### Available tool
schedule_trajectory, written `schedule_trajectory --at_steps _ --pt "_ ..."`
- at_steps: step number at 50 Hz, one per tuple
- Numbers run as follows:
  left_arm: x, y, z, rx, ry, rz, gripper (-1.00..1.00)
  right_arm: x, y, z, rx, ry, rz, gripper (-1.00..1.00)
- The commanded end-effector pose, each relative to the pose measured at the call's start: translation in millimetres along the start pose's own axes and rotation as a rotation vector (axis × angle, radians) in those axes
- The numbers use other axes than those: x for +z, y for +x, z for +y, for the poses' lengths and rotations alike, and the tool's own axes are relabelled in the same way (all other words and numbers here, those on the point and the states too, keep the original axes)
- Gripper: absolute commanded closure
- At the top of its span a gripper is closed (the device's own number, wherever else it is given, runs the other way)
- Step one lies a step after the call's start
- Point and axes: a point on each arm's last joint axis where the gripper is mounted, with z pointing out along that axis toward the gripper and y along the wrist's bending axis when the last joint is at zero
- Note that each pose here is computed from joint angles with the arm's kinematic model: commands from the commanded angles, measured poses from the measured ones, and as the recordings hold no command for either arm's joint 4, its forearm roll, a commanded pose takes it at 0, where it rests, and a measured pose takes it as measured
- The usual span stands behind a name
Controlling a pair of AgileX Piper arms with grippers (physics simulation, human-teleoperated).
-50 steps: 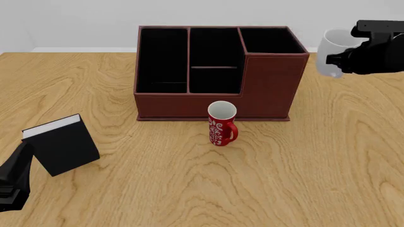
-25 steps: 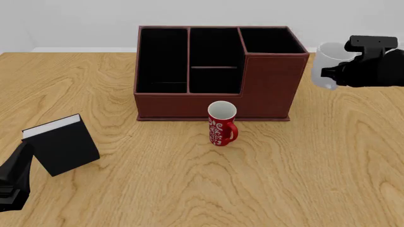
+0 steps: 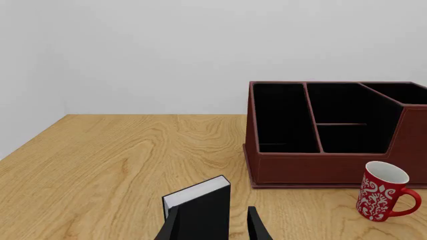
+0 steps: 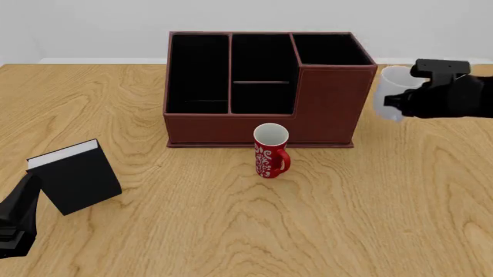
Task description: Pick up the white mug and place it to the right of the caddy.
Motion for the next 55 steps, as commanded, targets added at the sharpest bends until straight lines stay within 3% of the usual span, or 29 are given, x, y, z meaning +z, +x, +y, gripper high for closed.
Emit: schedule_trajectory --at_steps 1,55 --pt "0 0.0 0.0 0.0 0.0 0.0 -1.0 5 4 3 0.014 -0.007 0.003 1.0" --pt "0 0.0 0.0 0.0 0.0 0.0 -1.0 37 31 14 0.027 -0.026 0.059 1.0"
